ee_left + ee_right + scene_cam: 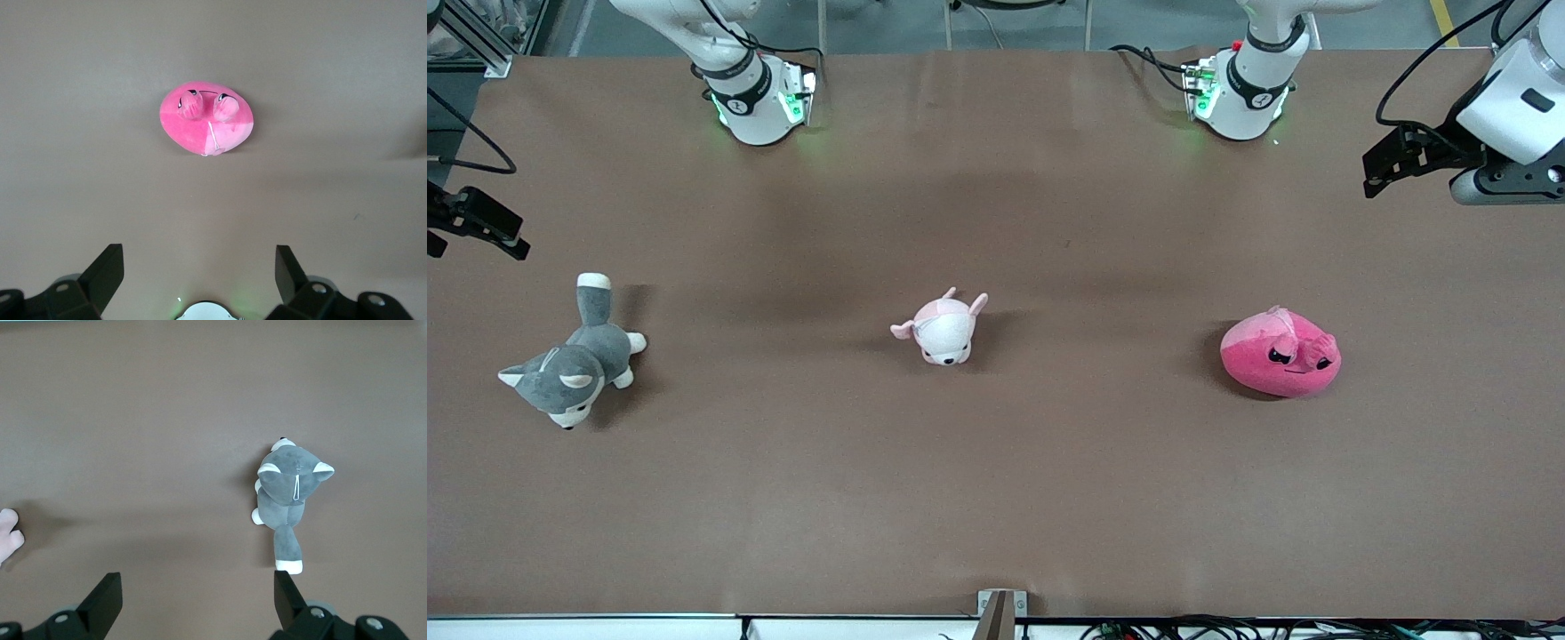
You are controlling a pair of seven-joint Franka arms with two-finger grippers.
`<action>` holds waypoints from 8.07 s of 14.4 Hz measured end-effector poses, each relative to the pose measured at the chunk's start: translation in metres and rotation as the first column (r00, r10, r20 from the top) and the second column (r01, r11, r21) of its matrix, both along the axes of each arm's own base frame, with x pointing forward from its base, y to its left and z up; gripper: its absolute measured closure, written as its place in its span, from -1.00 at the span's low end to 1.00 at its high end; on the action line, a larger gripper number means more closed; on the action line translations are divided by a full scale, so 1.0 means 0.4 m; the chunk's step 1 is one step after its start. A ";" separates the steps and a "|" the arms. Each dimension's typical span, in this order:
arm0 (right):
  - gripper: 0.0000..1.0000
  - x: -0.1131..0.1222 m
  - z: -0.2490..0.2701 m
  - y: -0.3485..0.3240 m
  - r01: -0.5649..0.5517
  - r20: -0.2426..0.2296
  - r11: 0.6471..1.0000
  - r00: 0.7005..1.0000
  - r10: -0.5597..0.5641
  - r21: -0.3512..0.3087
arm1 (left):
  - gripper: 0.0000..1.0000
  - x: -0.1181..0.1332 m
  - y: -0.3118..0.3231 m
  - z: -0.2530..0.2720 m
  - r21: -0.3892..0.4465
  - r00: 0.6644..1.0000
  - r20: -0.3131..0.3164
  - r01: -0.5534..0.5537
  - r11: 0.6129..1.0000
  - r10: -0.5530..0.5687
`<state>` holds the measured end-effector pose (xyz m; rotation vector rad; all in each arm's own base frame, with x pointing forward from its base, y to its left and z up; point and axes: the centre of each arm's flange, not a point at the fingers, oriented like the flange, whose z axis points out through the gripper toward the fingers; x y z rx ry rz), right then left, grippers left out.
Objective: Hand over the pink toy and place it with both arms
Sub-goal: 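Move the left gripper down over the large pink plush toy, then close the left gripper on the pink plush toy's ear, then carry the pink toy toward the middle while the right gripper approaches, then grasp the pink toy's other ear with the right gripper, then open the left gripper, releasing the pink toy to the right gripper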
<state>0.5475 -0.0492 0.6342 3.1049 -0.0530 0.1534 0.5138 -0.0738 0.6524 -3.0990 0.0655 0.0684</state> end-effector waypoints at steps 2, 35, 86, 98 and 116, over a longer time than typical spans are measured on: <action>-1.00 -0.001 -0.001 0.000 0.000 -0.003 1.000 1.000 0.000 0.000 | -1.00 0.003 0.013 0.000 -0.019 1.000 -0.001 -0.001 1.000 0.001; -1.00 -0.077 0.032 -0.003 0.009 -0.012 1.000 1.000 -0.009 0.003 | 0.06 0.270 0.152 -0.750 -0.095 0.998 -0.061 -0.009 0.995 0.004; -0.09 0.011 -0.283 0.802 -0.036 -0.256 0.763 0.931 0.261 0.646 | 0.84 -0.041 -1.052 -0.267 -0.553 0.919 -0.294 -0.387 0.738 0.262; -0.11 0.007 -0.295 0.824 0.002 -0.292 0.773 0.926 0.238 0.635 | 0.84 -0.039 -1.061 -0.238 -0.567 0.906 -0.314 -0.420 0.709 0.286; 0.85 -0.021 -0.302 0.834 0.114 -0.420 0.800 0.889 0.183 0.590 | 0.84 -0.017 -1.048 -0.221 -0.590 0.890 -0.336 -0.454 0.667 0.309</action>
